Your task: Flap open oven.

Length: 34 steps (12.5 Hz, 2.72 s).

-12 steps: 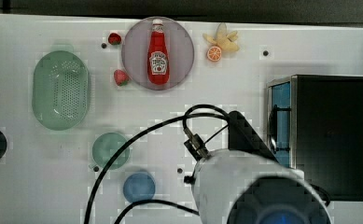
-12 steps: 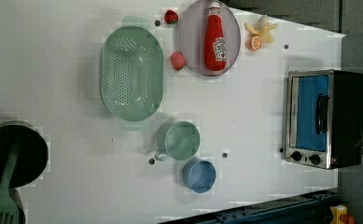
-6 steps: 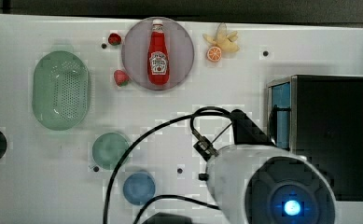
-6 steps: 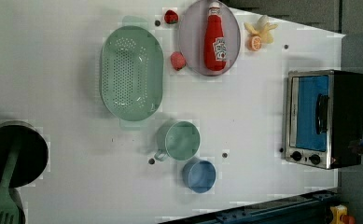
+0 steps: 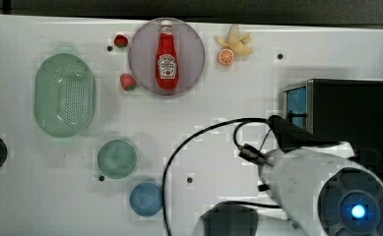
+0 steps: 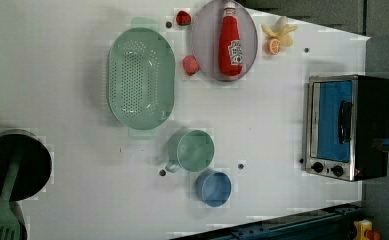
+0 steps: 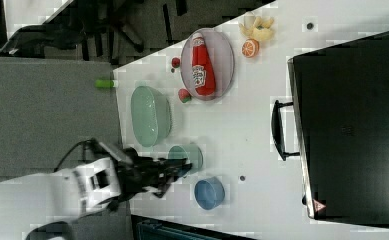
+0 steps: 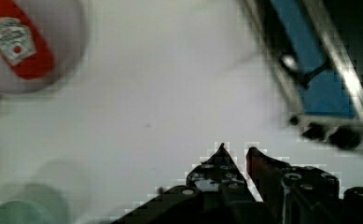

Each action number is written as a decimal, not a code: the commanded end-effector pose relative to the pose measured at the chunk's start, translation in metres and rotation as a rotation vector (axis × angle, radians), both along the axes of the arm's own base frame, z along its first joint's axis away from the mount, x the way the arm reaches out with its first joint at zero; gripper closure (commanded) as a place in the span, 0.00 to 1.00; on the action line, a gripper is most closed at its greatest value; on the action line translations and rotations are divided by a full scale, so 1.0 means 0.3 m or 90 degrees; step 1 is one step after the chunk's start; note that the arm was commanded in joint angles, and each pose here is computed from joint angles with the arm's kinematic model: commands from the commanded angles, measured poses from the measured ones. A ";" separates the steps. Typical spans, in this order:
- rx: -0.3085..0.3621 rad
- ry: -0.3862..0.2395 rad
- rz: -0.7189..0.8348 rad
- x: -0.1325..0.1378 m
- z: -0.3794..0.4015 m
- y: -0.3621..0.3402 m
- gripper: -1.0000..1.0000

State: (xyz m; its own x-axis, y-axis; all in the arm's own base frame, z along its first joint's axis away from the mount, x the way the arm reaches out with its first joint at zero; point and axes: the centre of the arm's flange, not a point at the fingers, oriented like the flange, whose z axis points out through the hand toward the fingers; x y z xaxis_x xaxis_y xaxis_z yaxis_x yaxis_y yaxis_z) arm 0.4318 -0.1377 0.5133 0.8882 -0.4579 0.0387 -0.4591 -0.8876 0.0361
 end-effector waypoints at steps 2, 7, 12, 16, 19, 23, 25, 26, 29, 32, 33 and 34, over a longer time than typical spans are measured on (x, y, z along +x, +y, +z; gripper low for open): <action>-0.031 -0.021 0.152 0.004 -0.103 -0.172 0.83; -0.049 -0.017 0.167 0.050 -0.281 -0.326 0.83; -0.085 -0.011 0.244 0.108 -0.457 -0.393 0.83; -0.084 0.019 0.246 0.126 -0.596 -0.403 0.83; -0.093 0.019 0.251 0.141 -0.648 -0.403 0.83; -0.089 0.029 0.268 0.161 -0.675 -0.357 0.83; -0.090 0.037 0.290 0.175 -0.688 -0.309 0.83; -0.098 0.046 0.312 0.182 -0.695 -0.279 0.83; -0.147 0.073 0.338 0.209 -0.716 -0.183 0.83; -0.193 0.098 0.290 0.223 -0.761 -0.075 0.83; -0.211 0.108 0.281 0.229 -0.779 -0.031 0.83; -0.232 0.120 0.279 0.234 -0.801 0.013 0.83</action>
